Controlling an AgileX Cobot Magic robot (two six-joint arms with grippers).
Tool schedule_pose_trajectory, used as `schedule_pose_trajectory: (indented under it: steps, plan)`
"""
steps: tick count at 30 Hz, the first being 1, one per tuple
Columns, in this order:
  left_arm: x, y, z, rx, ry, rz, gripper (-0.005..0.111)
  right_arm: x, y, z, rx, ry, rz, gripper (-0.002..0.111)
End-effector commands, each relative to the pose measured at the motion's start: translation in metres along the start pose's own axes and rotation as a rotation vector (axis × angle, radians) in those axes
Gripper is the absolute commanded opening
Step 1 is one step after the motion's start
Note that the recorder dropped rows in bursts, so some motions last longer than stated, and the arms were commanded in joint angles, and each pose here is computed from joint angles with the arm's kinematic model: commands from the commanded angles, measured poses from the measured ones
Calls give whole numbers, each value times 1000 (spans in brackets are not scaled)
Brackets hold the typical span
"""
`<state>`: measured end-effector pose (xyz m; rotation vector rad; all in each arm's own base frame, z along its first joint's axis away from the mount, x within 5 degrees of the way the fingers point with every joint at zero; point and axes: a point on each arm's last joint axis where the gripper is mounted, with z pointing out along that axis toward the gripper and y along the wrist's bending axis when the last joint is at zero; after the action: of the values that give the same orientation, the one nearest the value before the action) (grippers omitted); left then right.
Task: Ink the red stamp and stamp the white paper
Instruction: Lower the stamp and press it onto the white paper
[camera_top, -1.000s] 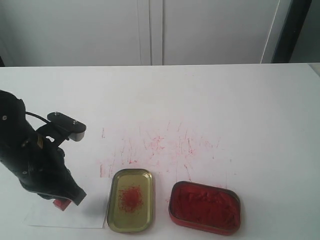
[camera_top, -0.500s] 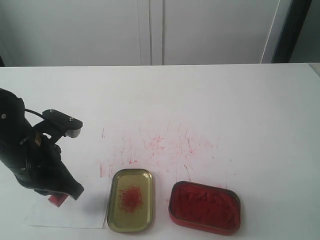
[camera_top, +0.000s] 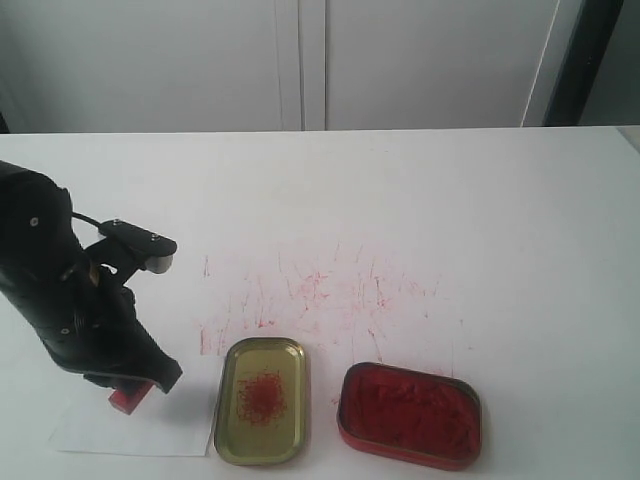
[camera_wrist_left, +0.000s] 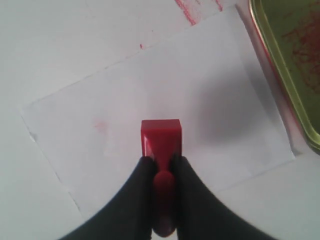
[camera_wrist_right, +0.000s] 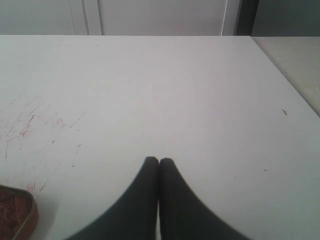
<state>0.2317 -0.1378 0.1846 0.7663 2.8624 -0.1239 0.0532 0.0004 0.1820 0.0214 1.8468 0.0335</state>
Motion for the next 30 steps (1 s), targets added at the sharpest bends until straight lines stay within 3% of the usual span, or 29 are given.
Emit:
schedule_pose_trajectory:
  steps: [1,21,30]
  plan:
    - [-1,0,-2,12,-11,-3,0,0,0,0,-1,-14,0,0]
    - [-4,2,36,9,71,3,0,0,0,0,-1,-14,0,0]
    - [9,3,58,7,130,-1,0,0,0,0,-1,-14,0,0]
